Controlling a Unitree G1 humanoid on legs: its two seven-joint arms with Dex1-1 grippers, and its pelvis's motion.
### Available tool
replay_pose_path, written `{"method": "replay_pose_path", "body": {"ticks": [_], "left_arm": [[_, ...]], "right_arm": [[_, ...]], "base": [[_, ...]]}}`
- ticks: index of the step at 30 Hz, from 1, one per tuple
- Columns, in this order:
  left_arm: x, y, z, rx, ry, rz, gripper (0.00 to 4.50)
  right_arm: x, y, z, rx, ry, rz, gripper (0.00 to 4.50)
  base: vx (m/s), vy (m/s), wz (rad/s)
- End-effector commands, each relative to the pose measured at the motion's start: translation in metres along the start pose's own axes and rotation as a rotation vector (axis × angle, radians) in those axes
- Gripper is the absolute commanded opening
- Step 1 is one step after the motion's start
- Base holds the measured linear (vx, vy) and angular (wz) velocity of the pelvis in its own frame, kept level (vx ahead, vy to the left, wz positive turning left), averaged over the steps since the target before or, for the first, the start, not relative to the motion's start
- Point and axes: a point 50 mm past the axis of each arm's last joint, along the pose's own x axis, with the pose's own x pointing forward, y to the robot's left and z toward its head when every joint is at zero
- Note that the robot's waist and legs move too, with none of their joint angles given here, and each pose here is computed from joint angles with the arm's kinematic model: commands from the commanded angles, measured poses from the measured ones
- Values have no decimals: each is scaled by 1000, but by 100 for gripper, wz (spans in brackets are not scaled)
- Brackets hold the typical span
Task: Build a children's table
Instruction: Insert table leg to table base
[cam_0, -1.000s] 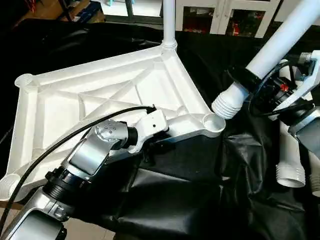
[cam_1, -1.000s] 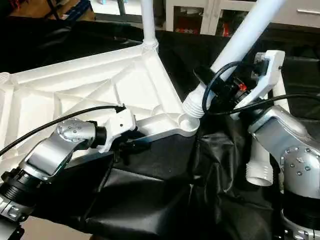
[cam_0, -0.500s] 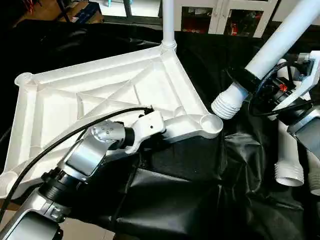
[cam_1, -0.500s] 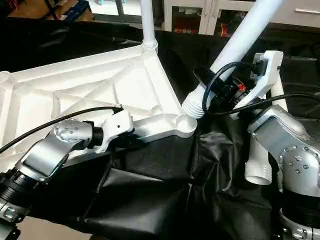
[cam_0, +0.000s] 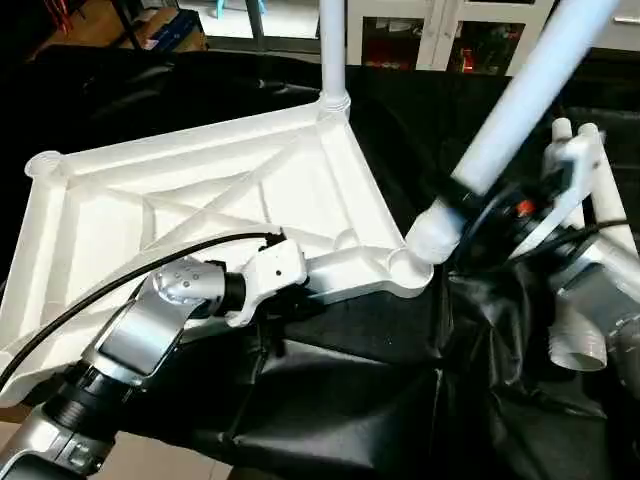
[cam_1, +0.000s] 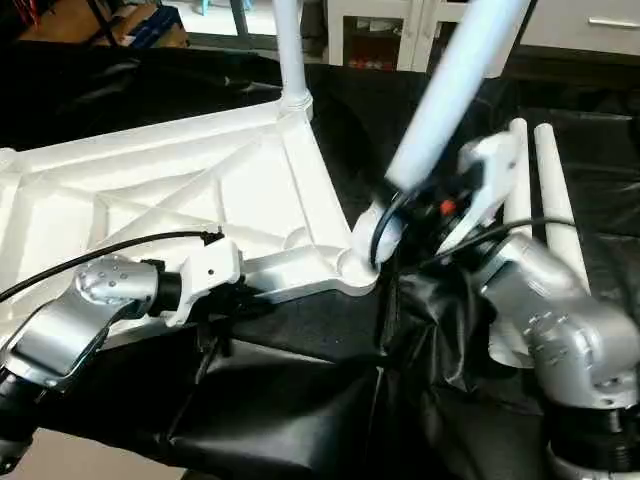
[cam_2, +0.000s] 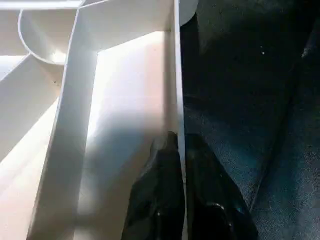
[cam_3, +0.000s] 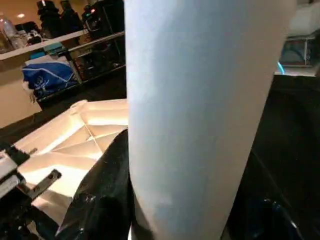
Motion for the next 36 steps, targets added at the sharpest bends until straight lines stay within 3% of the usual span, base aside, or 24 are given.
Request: {"method": "replay_pose_path", "body": {"ticks": [1, 5, 11, 18, 30, 36], "left_arm": [[5, -11, -30, -95, 93, -15, 0], [11, -12, -25, -88, 68, -13, 0], [14, -10, -22, -21, 65, 11, 0], [14, -10, -21, -18, 51, 12, 0], [14, -6, -20, -9, 46, 30, 0], [15, -8, -19, -6, 40, 22, 0]], "right_arm": [[2, 2, -2, -27, -10, 23, 182], [7, 7, -7, -52, -13, 80, 182], [9, 3, -12, -66, 1, 94, 182], [5, 1, -18, -61, 45, 117, 182], [0, -1, -25, -161, 147, 164, 182], [1, -2, -29, -200, 125, 144, 182]], "base": [[0, 0, 0], [0, 0, 0], [0, 0, 0], [0, 0, 0], [0, 0, 0], [0, 0, 0]]}}
